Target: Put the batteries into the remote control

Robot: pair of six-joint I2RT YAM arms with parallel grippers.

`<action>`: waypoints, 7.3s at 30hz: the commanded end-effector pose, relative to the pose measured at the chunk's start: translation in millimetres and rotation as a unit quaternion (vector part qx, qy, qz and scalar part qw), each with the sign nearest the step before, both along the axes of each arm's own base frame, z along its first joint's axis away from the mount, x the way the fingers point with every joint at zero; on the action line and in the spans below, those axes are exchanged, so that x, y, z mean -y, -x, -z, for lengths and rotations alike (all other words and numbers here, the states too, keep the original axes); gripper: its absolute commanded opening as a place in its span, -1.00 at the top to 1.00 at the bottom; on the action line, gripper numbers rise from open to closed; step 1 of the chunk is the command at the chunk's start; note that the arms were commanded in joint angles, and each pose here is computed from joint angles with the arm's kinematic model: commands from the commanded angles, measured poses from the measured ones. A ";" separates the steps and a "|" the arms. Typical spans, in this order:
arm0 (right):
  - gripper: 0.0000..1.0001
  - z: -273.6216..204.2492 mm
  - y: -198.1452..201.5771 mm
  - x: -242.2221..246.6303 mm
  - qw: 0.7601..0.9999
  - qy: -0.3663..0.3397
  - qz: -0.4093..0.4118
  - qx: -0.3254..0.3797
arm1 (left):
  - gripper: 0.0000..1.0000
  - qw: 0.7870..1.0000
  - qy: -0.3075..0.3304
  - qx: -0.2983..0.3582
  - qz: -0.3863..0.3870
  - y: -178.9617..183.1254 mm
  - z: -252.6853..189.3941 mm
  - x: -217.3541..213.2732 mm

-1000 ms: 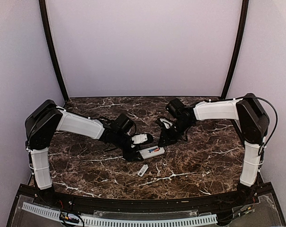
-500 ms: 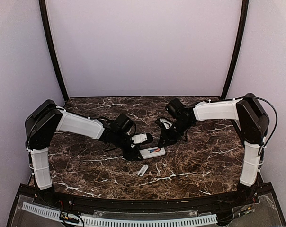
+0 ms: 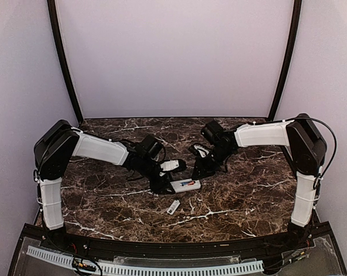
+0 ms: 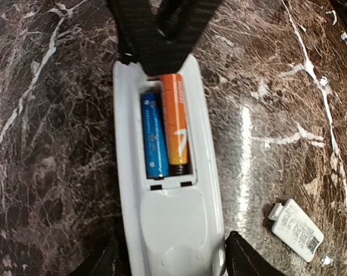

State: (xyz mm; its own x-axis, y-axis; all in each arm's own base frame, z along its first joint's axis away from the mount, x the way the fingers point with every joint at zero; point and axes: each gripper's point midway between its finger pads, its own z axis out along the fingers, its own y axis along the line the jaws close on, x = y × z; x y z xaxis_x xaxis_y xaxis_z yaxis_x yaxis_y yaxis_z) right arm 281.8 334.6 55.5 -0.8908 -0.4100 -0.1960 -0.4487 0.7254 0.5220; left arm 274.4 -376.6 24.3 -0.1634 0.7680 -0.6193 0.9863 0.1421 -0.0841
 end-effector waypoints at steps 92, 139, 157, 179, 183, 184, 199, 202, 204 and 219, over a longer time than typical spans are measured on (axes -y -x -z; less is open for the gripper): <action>0.67 -87.5 12.1 -28.6 0.983 -0.097 -0.088 0.129 | -0.46 0.999 0.030 -0.018 -0.040 -6.0 -54.5 -0.8; -0.36 37.5 99.1 -72.4 0.608 -0.028 -0.732 0.306 | -0.63 0.931 0.079 0.016 -0.357 -38.1 -147.1 -108.6; 0.38 52.4 92.1 -63.6 0.600 0.016 -0.734 0.319 | -0.62 0.934 0.078 0.012 -0.348 -37.6 -146.5 -105.4; 0.74 13.4 96.1 -71.9 0.643 -0.020 -0.676 0.359 | -0.62 0.935 0.080 0.011 -0.345 -35.7 -147.1 -105.3; 0.75 -1.2 98.7 -69.5 0.662 -0.036 -0.658 0.357 | -0.62 0.936 0.078 0.009 -0.344 -35.8 -144.9 -104.9; 0.75 -4.9 99.3 -68.1 0.668 -0.039 -0.653 0.354 | -0.62 0.936 0.077 0.008 -0.344 -36.0 -144.2 -104.5; 0.77 -26.1 55.7 -1.9 0.760 0.047 -0.562 0.322 | -0.59 0.946 0.051 -0.041 -0.318 -29.4 -102.9 -91.2; 0.78 -19.2 36.2 7.4 0.765 0.090 -0.553 0.317 | -0.58 0.945 0.037 -0.042 -0.322 -32.2 -89.9 -91.5; 0.79 -15.6 28.6 7.9 0.766 0.105 -0.551 0.314 | -0.57 0.944 0.028 -0.044 -0.326 -34.4 -83.0 -91.7; 0.81 -4.9 8.9 -3.2 0.763 0.131 -0.554 0.306 | -0.54 0.948 -0.027 -0.071 -0.310 -22.1 -34.7 -79.9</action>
